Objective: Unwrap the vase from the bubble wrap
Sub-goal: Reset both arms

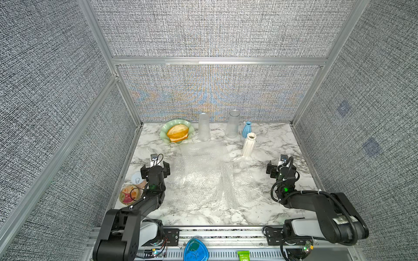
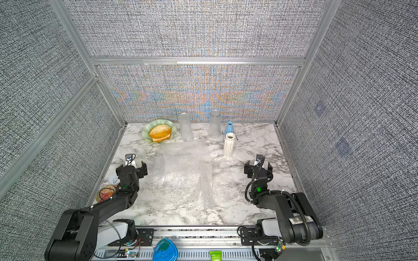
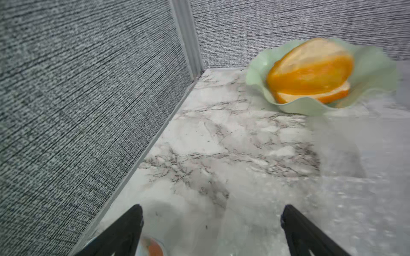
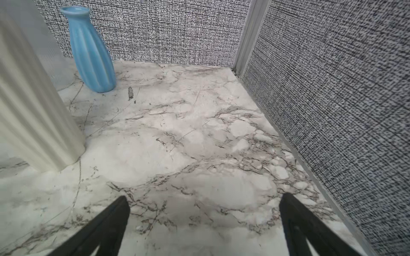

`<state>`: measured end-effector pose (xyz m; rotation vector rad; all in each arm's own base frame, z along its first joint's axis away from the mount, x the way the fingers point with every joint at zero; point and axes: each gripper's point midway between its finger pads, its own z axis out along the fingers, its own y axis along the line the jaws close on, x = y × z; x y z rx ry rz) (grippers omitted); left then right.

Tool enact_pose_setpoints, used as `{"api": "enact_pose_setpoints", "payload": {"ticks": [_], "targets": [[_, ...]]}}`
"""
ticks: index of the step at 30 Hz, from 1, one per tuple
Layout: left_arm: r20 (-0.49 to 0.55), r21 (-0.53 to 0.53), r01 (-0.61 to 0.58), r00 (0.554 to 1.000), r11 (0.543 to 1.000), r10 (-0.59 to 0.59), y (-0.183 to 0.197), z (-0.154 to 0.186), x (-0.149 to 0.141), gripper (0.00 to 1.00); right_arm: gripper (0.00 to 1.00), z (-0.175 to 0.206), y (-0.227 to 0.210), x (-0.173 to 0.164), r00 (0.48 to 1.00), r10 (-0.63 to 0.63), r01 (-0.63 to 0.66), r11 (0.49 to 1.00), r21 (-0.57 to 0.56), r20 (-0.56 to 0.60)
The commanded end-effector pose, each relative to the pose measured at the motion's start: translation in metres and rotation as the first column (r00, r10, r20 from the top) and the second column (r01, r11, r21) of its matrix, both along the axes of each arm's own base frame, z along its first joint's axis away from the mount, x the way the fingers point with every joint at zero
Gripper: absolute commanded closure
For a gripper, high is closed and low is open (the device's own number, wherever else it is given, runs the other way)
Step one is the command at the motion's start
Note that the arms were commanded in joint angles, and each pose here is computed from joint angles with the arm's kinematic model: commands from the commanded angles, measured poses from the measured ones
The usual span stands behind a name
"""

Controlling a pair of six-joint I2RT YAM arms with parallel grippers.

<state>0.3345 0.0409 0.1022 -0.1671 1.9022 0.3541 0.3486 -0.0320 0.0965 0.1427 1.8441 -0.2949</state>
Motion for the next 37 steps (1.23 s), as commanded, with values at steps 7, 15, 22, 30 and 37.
{"api": "enact_pose_setpoints", "payload": {"ticks": [7, 15, 22, 30, 37], "targets": [[0.141, -0.057, 0.202, 0.971, 0.978, -0.192, -0.027, 0.022, 0.044, 0.01, 0.01, 0.012, -0.002, 0.015, 0.991, 0.034, -0.045, 0.995, 0.086, 0.126], [0.205, -0.045, 0.191, 0.962, 0.98, -0.178, -0.025, 0.028, 0.038, 0.01, 0.01, 0.004, -0.013, 0.033, 0.999, -0.024, 0.02, 0.993, 0.113, 0.034], [0.226, -0.037, 0.196, 0.957, 0.98, -0.183, -0.025, 0.031, 0.036, 0.0, 0.01, 0.004, -0.014, 0.031, 0.999, -0.025, 0.021, 0.994, 0.111, 0.039], [0.196, -0.043, 0.196, 0.963, 0.98, -0.184, -0.025, 0.025, 0.042, 0.0, 0.01, 0.004, -0.013, 0.031, 0.999, -0.025, 0.021, 0.994, 0.111, 0.038], [0.207, -0.039, 0.194, 0.961, 0.98, -0.182, -0.025, 0.028, 0.039, 0.0, 0.01, 0.004, -0.013, 0.031, 0.999, -0.024, 0.02, 0.994, 0.11, 0.038]]}}
